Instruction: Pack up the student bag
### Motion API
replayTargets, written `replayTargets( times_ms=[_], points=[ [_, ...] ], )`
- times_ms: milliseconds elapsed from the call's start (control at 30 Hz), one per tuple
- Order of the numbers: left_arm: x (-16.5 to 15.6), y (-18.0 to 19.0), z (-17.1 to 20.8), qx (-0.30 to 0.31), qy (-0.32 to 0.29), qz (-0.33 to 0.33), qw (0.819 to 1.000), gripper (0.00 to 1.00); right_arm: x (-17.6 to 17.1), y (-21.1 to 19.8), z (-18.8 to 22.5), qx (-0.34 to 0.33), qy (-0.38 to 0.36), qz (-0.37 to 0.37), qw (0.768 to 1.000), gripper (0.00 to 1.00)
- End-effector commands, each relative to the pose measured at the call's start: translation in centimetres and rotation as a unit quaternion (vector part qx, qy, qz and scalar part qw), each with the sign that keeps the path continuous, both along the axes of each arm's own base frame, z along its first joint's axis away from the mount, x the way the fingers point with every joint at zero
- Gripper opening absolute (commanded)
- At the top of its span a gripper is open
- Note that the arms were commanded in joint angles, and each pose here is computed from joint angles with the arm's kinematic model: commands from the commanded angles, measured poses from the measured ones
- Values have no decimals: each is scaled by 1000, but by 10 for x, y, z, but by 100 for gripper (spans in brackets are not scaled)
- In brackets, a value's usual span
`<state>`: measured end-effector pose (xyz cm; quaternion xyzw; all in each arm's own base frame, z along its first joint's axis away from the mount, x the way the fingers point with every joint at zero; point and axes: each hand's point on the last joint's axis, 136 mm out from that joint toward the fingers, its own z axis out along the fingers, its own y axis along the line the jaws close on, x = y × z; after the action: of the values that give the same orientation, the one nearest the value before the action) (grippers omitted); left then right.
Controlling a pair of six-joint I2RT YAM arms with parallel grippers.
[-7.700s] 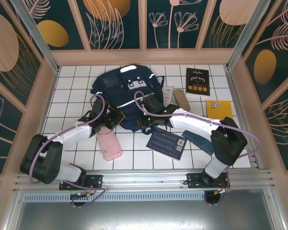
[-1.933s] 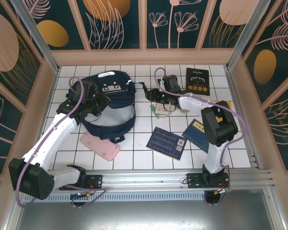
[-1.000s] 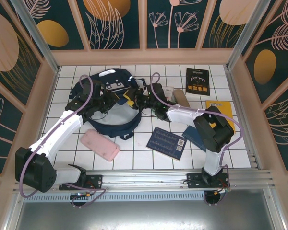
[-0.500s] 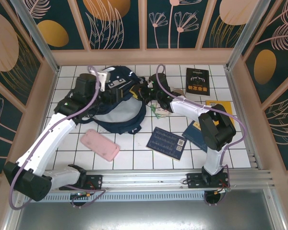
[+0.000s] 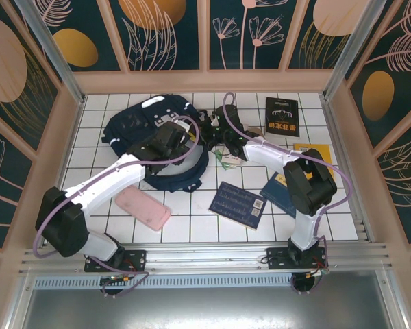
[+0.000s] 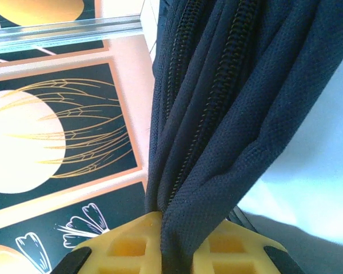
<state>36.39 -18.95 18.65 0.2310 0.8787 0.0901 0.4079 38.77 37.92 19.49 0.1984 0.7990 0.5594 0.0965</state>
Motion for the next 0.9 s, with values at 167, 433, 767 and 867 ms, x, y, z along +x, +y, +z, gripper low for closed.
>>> replayTargets(
  times_ms=[167,433,767,867],
  points=[
    [23,15,8,56,-53,44,996,45,6,-4,52,35,-64,-2,997,16],
    [17,-13,2,-21,-20,0,1000,0,4,-22,54,-51,-132,-8,990,54],
    [4,-34,-47,-72,58,-22,996,0,-33,-141,34,-273,-238,-115,925,99],
    [-6,-46,-60,-112,90,-31,989,1,-48,-193,14,-286,-204,-142,926,94]
  ],
)
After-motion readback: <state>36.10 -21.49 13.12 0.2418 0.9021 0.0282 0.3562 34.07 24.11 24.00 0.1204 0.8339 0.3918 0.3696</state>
